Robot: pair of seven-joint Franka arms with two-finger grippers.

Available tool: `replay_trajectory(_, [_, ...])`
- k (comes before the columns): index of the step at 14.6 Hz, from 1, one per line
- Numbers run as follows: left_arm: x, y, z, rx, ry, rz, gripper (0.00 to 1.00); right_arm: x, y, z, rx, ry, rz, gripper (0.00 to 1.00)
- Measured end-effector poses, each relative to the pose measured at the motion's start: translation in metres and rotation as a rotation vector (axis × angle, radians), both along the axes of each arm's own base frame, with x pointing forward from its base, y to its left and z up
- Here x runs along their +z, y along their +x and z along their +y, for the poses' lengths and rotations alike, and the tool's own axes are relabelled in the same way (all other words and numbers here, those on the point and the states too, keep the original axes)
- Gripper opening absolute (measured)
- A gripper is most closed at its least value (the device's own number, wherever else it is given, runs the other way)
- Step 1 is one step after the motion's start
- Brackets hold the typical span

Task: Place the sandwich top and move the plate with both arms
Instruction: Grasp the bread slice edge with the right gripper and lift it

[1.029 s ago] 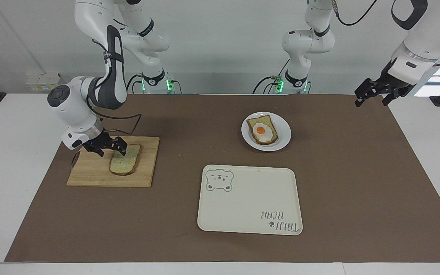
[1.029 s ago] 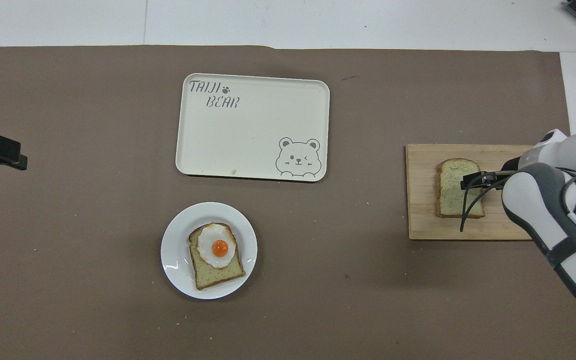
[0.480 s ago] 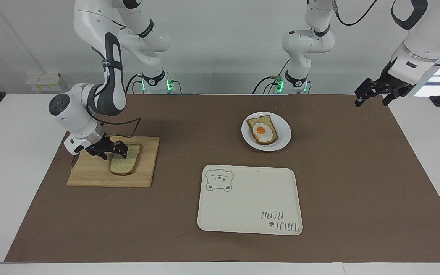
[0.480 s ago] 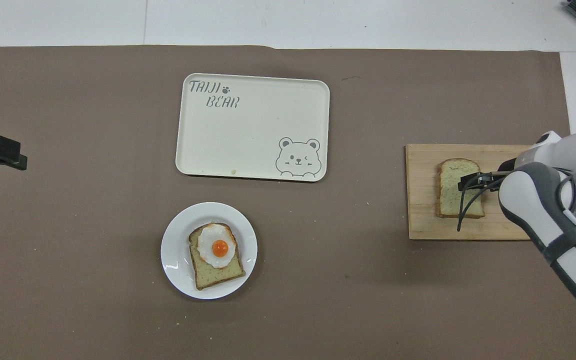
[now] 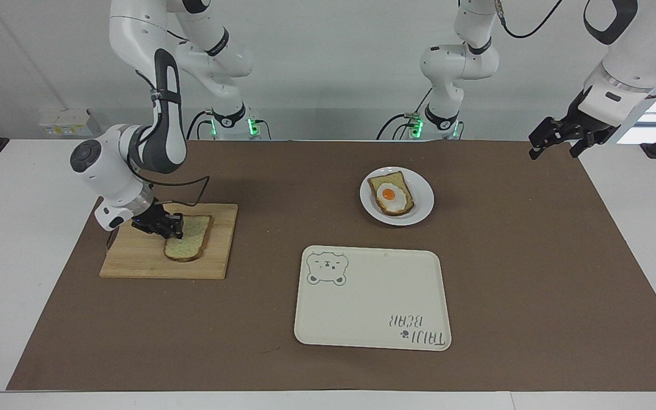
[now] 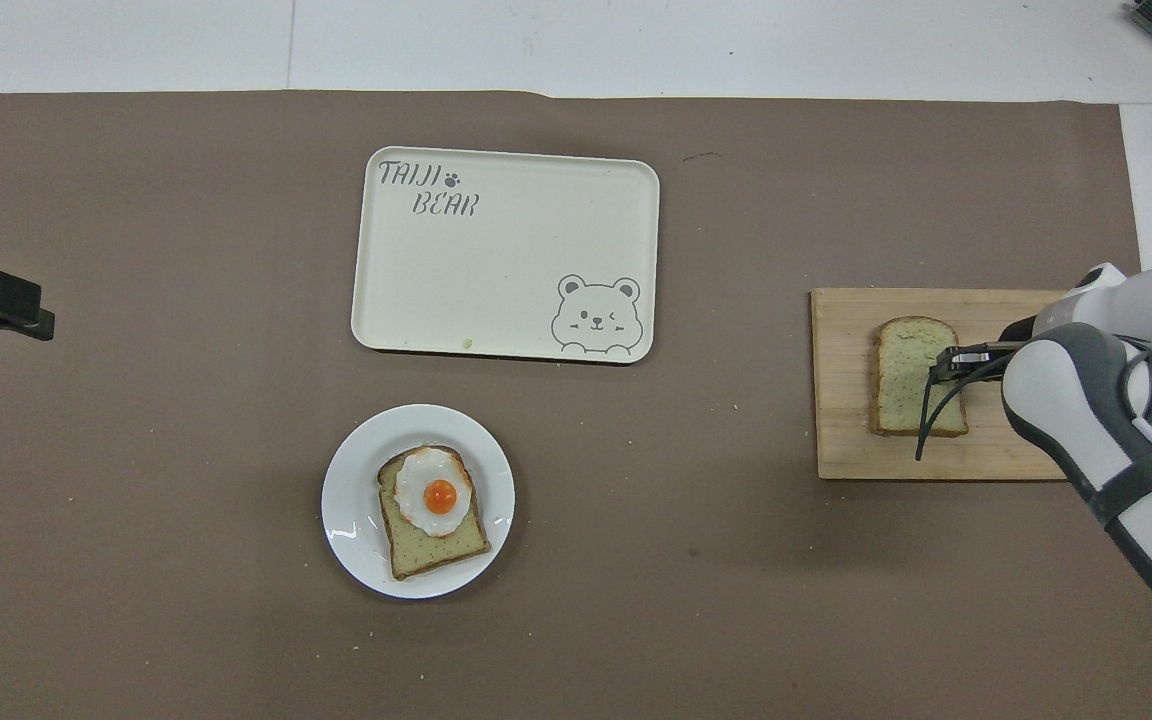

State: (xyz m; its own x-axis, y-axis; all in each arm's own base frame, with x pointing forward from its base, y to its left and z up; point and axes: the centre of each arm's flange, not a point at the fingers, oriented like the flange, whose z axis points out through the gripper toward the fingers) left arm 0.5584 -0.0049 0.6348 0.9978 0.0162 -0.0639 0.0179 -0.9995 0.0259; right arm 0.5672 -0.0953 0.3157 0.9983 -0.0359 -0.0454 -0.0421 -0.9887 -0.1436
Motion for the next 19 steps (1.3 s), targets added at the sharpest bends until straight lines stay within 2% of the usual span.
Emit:
replay_trajectory(2, [0.000, 0.000, 0.000, 0.000, 0.000, 0.000, 1.00, 0.001, 0.000, -0.001, -0.001, -0.001, -0.002, 0.06])
replay_trajectory(3, [0.000, 0.000, 0.000, 0.000, 0.000, 0.000, 1.00, 0.001, 0.000, 0.000, -0.001, -0.001, -0.002, 0.04])
replay_trajectory(13, [0.000, 0.000, 0.000, 0.000, 0.000, 0.000, 1.00, 0.017, 0.009, 0.010, 0.021, 0.008, -0.010, 0.04])
replay_trajectory(17, [0.000, 0.000, 0.000, 0.000, 0.000, 0.000, 1.00, 0.055, 0.011, 0.014, 0.041, 0.030, 0.018, 0.04])
replay_trajectory(19, [0.000, 0.000, 0.000, 0.000, 0.000, 0.000, 1.00, 0.070, 0.009, 0.019, 0.057, 0.046, 0.055, 0.04])
